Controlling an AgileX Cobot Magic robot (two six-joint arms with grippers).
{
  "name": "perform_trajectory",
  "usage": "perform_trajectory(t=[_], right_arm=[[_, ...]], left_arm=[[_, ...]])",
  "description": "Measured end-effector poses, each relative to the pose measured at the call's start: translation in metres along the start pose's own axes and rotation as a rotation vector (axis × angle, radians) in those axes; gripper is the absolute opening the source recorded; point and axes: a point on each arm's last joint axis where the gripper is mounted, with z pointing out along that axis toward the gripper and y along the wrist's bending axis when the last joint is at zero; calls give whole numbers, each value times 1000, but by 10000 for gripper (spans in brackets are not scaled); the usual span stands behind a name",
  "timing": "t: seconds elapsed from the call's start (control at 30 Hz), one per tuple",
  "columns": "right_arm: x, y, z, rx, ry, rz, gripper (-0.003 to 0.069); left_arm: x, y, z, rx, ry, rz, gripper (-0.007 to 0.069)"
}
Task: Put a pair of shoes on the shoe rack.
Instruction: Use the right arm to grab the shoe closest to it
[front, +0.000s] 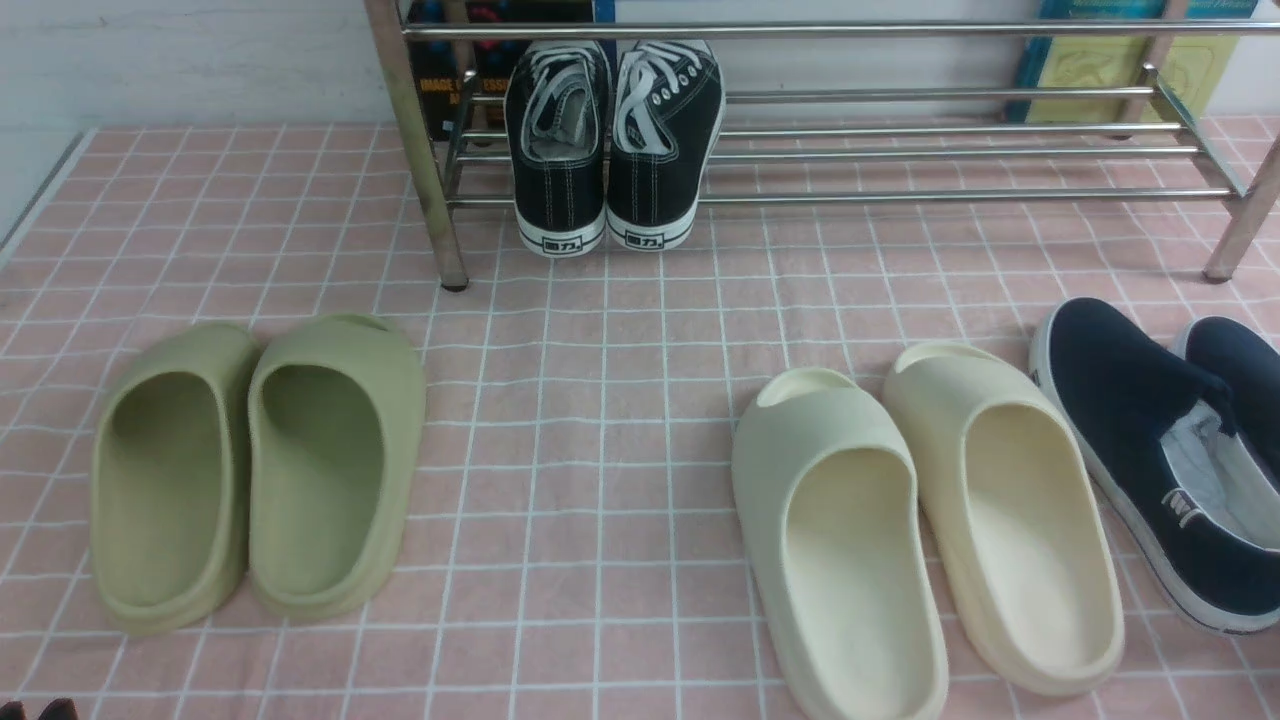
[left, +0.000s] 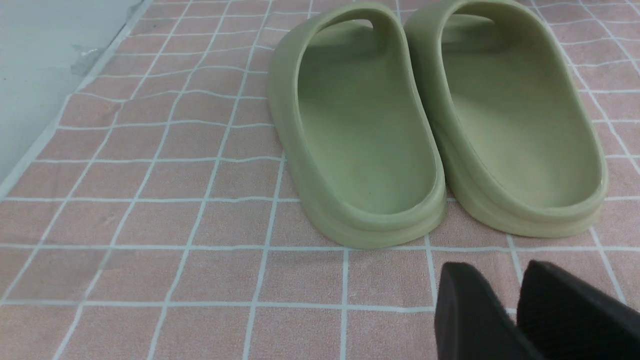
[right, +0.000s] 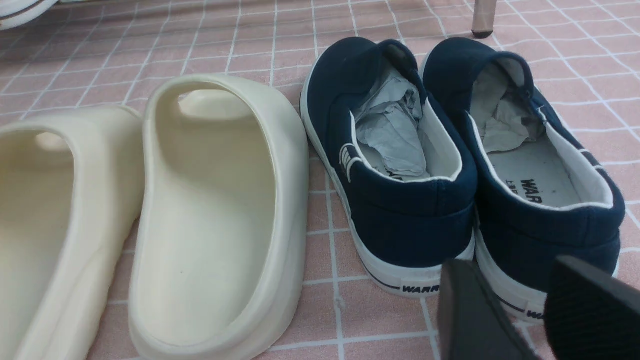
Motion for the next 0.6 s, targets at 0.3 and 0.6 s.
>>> perform_trajectory(t=[0.3,0.6], right_arm=[[0,0,0,0,0,0,240],[0,0,0,0,0,0,240]], left_arm=[[0,0,0,0,0,0,194],[0,0,0,0,0,0,202]])
